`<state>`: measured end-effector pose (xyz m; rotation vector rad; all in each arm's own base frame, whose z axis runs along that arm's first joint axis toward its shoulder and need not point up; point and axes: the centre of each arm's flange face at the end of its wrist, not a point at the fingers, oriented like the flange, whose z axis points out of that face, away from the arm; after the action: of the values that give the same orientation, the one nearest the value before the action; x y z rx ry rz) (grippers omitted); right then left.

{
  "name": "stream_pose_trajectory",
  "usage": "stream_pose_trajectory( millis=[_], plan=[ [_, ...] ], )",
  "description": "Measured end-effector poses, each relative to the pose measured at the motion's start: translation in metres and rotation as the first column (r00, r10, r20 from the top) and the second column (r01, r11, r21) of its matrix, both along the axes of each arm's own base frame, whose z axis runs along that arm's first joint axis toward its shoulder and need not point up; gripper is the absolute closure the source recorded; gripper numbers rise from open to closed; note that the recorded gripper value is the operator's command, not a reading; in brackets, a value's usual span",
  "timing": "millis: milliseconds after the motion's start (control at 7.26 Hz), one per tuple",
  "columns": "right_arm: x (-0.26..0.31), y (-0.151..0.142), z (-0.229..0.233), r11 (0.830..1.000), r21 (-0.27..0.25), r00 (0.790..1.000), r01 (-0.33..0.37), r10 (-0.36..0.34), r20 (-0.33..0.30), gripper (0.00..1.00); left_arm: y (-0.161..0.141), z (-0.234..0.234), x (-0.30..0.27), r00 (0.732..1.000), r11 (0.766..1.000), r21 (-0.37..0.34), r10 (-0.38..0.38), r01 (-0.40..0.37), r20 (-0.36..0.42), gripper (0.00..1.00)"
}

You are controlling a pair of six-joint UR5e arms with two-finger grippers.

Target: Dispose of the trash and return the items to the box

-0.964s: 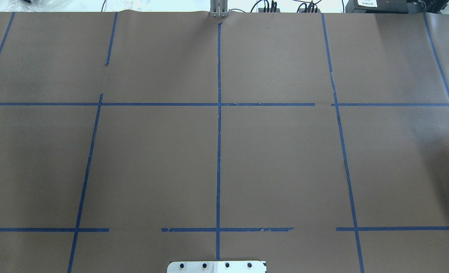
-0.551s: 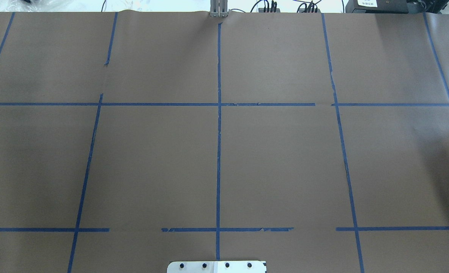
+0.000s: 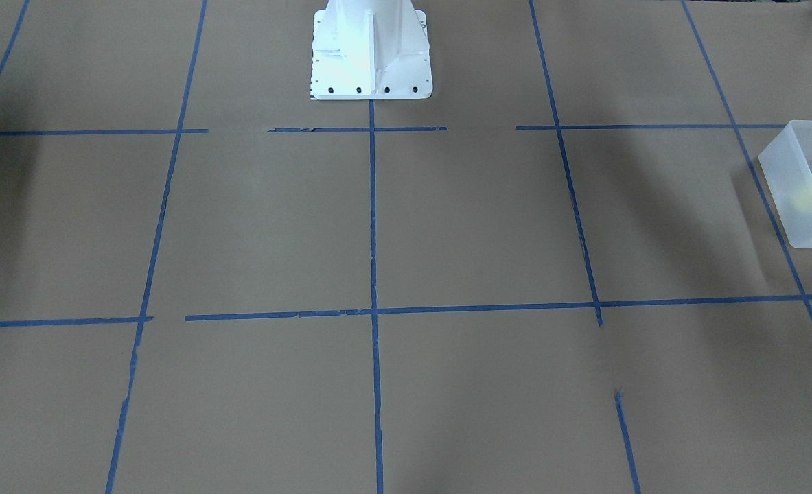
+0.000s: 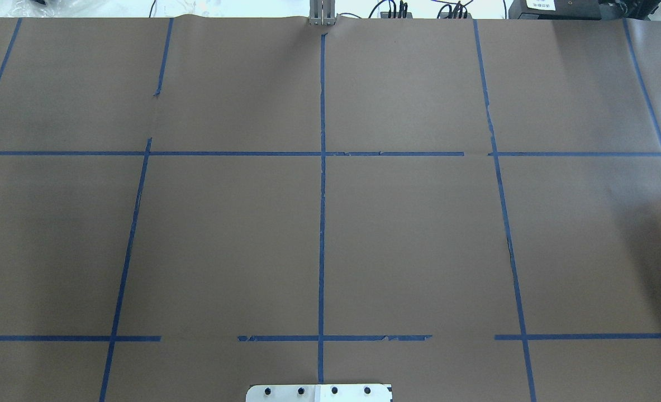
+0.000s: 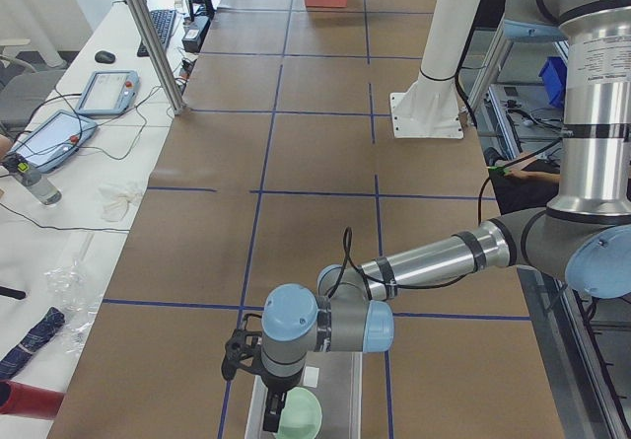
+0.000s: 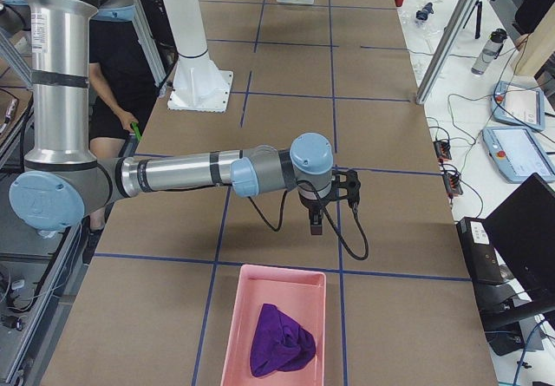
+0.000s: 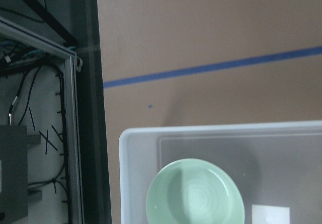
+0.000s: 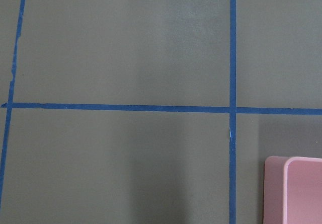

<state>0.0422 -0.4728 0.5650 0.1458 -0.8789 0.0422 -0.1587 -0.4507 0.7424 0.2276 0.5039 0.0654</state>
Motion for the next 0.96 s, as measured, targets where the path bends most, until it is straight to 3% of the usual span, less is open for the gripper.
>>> stream_pose_trajectory(
  millis=[275,551,689,964],
  plan=[
    [0.0,0.0,-0.004,1.0,0.009,1.0,0.001,-0.001,0.001,0.0,-0.019,-0.061,-0.003,1.0,0.992,0.124,-0.008,0.006,0.016,0.0],
    [0.0,0.0,-0.006,1.0,0.014,1.0,0.001,-0.001,0.002,0.0,-0.025,-0.09,0.0,1.0,0.984,0.178,0.005,-0.009,0.018,0.0],
    [0.0,0.0,-0.006,1.0,0.012,1.0,0.001,-0.001,0.001,0.0,-0.025,-0.105,0.007,1.0,0.984,0.174,0.024,-0.023,-0.006,0.0],
    [0.0,0.001,-0.003,1.0,0.007,1.0,0.0,0.0,-0.001,0.0,-0.026,-0.132,0.032,0.994,0.994,0.083,0.07,-0.064,-0.079,0.0]
  ],
)
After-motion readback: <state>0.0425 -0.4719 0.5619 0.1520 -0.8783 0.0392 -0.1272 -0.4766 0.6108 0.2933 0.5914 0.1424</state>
